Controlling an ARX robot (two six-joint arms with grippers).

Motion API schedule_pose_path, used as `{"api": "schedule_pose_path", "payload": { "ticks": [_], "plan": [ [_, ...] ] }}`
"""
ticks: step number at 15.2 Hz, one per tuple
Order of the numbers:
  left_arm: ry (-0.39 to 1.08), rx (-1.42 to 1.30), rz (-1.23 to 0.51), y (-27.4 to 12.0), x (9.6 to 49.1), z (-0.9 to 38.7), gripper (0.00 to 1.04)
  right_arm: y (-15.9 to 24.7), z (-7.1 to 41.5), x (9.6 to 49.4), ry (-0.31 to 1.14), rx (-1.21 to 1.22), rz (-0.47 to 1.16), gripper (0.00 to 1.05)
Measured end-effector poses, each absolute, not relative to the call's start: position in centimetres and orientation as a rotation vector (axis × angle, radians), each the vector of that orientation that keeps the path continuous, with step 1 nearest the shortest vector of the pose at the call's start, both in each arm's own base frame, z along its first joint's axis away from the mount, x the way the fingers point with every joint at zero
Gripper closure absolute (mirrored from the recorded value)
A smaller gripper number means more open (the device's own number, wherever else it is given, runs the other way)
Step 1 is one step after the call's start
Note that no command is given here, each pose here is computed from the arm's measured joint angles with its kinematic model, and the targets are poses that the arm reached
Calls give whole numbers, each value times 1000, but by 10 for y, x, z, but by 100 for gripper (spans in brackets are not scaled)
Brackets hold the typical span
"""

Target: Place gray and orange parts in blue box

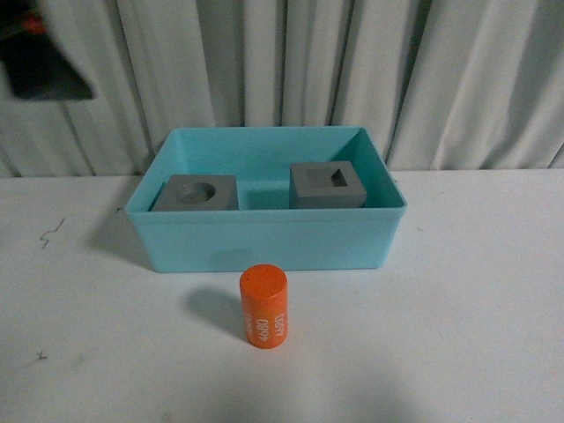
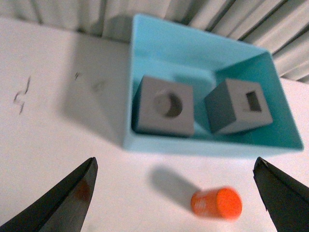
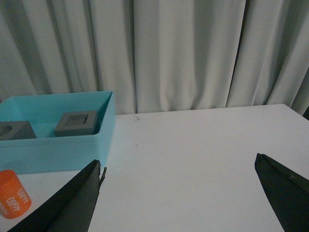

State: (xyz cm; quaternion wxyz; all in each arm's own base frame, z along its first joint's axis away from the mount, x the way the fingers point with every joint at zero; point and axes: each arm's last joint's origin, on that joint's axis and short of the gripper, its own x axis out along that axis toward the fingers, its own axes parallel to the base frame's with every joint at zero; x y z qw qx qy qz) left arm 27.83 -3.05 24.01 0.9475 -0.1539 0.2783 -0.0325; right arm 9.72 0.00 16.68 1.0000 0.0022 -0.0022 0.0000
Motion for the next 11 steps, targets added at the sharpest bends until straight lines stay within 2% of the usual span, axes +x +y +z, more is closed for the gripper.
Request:
{"api": "schedule_pose_path", "payload": {
  "ticks": [2,3,4,6,7,9,11],
  "plan": [
    [600,-341,20,16,215,215,8,0,167,97,-5,4,0,6],
    [345,-233,68,26,203,203,19,0,167,97,-4,4,0,6],
    [196,-135,31,21,193,198,30,0,167,97,-5,4,2,6],
    [22,-44,-8,13,177,195,54,0,167,97,-4,4,0,6],
    [-9,-26,-2,12,172,197,64,0,167,97,-5,4,0,6],
    [22,-17,-18,-1,157,183,97,0,167,97,-5,4,0,6],
    [22,-19,-11,-1,155,182,104,0,167,97,-5,4,0,6]
  ]
}}
